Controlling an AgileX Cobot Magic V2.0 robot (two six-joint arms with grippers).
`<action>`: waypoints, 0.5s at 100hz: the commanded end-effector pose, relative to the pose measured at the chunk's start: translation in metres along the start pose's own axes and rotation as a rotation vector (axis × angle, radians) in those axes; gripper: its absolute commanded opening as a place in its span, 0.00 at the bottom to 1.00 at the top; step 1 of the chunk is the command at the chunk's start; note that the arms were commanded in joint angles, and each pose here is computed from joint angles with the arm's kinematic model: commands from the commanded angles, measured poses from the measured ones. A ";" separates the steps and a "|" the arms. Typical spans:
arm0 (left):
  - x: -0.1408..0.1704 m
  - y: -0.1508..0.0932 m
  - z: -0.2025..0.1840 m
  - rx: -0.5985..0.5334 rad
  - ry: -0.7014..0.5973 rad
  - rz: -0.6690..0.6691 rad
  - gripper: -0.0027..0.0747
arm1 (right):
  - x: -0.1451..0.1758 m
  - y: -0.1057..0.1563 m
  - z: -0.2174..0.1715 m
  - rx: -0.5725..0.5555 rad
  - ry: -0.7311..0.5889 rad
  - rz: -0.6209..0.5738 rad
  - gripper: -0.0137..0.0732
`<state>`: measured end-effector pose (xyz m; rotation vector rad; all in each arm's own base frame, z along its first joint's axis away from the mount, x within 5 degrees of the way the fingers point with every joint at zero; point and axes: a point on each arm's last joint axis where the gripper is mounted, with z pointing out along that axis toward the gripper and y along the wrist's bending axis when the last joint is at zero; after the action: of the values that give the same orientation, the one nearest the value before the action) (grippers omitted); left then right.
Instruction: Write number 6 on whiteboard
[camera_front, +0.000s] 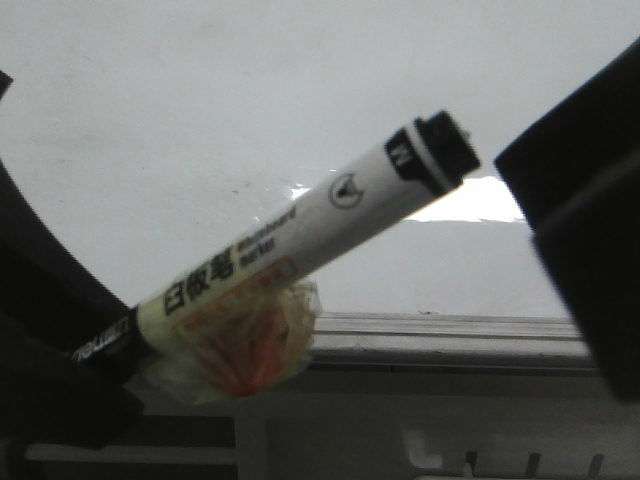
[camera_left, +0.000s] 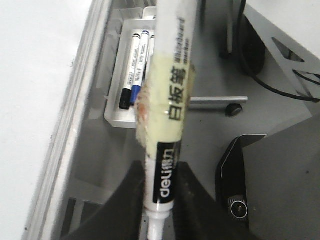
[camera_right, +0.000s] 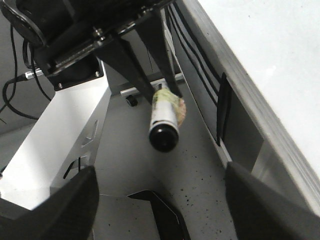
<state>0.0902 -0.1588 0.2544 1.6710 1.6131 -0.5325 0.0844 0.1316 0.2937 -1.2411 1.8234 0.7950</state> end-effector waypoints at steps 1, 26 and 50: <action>-0.011 0.008 -0.005 -0.065 -0.064 -0.028 0.01 | -0.016 -0.002 0.000 0.035 -0.082 0.000 0.71; -0.014 0.014 -0.006 -0.136 -0.099 -0.046 0.01 | -0.026 -0.006 0.014 0.126 -0.167 -0.021 0.71; -0.014 0.014 -0.005 -0.134 -0.100 -0.049 0.01 | -0.027 -0.007 0.036 0.127 -0.144 0.009 0.71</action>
<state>0.0971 -0.1607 0.2594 1.5681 1.6037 -0.5058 0.0990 0.1647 0.2860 -1.1436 1.7794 0.7517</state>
